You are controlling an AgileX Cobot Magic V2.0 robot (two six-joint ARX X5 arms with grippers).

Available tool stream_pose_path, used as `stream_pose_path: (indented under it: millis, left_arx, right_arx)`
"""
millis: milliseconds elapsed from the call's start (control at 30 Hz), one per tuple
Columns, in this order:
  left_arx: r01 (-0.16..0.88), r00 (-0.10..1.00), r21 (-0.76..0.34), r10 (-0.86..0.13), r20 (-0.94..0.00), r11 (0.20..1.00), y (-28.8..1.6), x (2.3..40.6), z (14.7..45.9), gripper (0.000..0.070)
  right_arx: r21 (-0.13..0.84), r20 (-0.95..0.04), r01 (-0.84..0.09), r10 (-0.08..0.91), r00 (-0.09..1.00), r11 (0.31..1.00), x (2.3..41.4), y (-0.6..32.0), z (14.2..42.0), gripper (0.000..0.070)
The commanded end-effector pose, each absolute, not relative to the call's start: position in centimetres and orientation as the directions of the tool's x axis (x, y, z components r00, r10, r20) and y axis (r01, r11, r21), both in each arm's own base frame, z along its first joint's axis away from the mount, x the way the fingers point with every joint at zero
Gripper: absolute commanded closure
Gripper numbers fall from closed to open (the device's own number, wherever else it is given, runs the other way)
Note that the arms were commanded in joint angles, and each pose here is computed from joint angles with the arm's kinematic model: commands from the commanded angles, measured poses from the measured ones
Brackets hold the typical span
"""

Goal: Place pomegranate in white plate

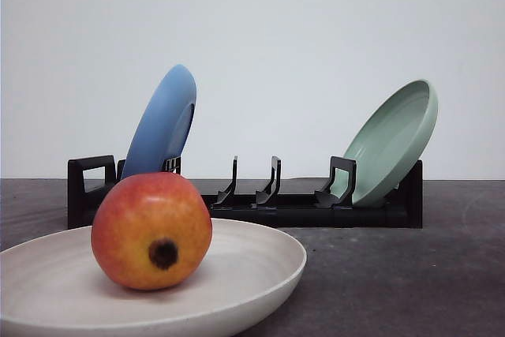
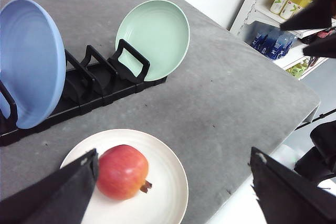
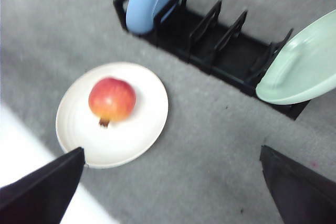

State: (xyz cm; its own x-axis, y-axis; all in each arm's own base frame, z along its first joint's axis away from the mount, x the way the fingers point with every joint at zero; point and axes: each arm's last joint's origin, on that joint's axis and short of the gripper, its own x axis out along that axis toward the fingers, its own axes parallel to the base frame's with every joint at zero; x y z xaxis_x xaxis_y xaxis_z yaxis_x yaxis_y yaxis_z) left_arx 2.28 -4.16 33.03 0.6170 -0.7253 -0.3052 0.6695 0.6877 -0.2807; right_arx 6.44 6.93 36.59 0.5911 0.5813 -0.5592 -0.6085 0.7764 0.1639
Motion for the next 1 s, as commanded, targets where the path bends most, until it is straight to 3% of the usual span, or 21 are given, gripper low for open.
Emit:
stream_pose_path:
  millis: [0, 233, 500, 533, 600, 633, 667, 967]
  left_arx:
    - [0.696, 0.61, -0.246, -0.736, -0.294, 0.675, -4.2, 2.2, 33.3, 0.0143]
    - [0.701, 0.642, -0.167, -0.716, -0.273, 0.693, -4.2, 2.3, 33.5, 0.0143]
    - [0.67, 0.685, -0.169, -0.69, -0.234, 0.723, -4.2, 2.5, 33.9, 0.016]
    - [0.665, 0.69, -0.166, -0.684, -0.236, 0.728, -4.1, 2.5, 33.8, 0.0266]
    - [0.663, 0.692, -0.161, -0.68, -0.242, 0.731, -4.1, 2.5, 33.8, 0.0697]
    - [0.66, 0.694, -0.163, -0.678, -0.242, 0.734, -4.1, 2.5, 33.8, 0.0664]
    - [0.659, 0.695, -0.164, -0.677, -0.24, 0.734, -4.1, 2.5, 33.8, 0.07]
    - [0.659, 0.695, -0.169, -0.68, -0.235, 0.733, -4.1, 2.5, 33.9, 0.07]
  right_arx:
    - [0.225, -0.499, -0.58, 0.604, 0.622, 0.783, 5.6, 6.0, 35.5, 0.0]
    - [0.294, -0.322, -0.563, 0.635, 0.703, 0.772, 4.1, 4.1, 31.3, 0.0]
    - [0.289, -0.324, -0.565, 0.634, 0.702, 0.773, 4.2, 4.3, 30.2, 0.0019]
    - [0.289, -0.326, -0.565, 0.634, 0.701, 0.773, 4.2, 4.3, 30.2, 0.0185]
    - [0.282, -0.331, -0.567, 0.633, 0.7, 0.774, 4.2, 4.3, 30.2, 0.0696]
    - [0.275, -0.33, -0.565, 0.628, 0.704, 0.778, 4.2, 4.2, 30.2, 0.066]
    - [0.272, -0.33, -0.559, 0.621, 0.711, 0.783, 4.2, 4.2, 30.2, 0.0693]
    - [0.264, -0.325, -0.556, 0.615, 0.718, 0.788, 4.2, 4.2, 30.2, 0.0699]
